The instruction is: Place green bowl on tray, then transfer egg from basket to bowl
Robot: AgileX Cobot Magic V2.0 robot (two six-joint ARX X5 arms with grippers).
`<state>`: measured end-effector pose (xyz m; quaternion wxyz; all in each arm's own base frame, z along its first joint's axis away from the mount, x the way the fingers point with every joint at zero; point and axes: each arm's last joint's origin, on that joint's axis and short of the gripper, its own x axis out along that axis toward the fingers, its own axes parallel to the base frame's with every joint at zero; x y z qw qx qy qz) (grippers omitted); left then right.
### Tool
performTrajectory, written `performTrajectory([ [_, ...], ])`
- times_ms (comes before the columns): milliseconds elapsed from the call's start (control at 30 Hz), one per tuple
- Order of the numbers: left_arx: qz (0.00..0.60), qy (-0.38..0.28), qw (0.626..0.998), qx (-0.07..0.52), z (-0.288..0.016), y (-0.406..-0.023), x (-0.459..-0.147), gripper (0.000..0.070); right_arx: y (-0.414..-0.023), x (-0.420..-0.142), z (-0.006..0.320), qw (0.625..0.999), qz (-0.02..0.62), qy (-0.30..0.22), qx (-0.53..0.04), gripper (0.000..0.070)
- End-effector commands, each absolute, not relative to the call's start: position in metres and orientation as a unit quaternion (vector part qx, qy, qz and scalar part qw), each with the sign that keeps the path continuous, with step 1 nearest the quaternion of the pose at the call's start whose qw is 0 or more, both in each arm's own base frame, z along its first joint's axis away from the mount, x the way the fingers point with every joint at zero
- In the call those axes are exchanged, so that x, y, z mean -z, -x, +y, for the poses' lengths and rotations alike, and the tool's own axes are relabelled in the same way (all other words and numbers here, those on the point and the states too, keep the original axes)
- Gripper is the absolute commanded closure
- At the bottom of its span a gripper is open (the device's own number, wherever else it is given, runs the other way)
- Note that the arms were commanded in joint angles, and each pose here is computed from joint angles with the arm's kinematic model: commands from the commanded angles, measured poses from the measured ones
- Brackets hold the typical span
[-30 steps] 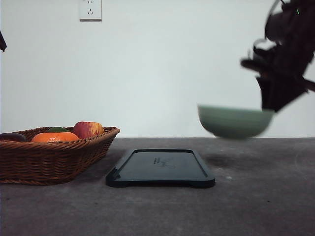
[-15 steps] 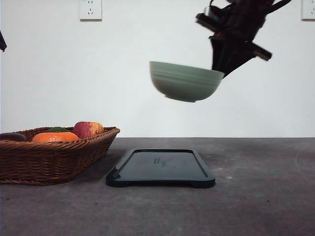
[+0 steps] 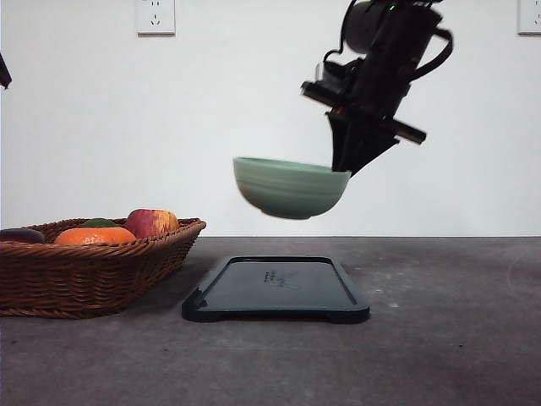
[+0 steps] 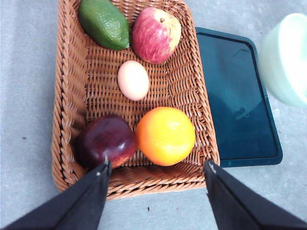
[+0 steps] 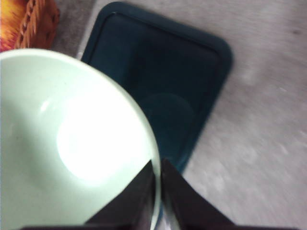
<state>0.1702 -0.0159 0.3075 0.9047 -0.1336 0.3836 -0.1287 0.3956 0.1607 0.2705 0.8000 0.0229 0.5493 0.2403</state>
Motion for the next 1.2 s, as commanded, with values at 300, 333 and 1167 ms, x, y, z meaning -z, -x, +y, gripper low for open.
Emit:
performTrajectory([
  [300,0.37,0.128,0.91,0.134,-0.016,-0.172,-0.315,0.0309,-0.413,-0.232,0.179,0.787,0.569,-0.02,-0.237,0.0697],
  [333,0.37,0.128,0.91,0.134,-0.016,-0.172,-0.315,0.0309,-0.414,-0.23,0.179,0.786,0.57,-0.02,-0.237,0.0697],
  [1167,0.373,0.128,0.909,0.133,-0.016,-0.172,-0.314,0.0309,-0.403,-0.269,0.186,0.794,0.552,-0.011,-0.254,0.0494],
])
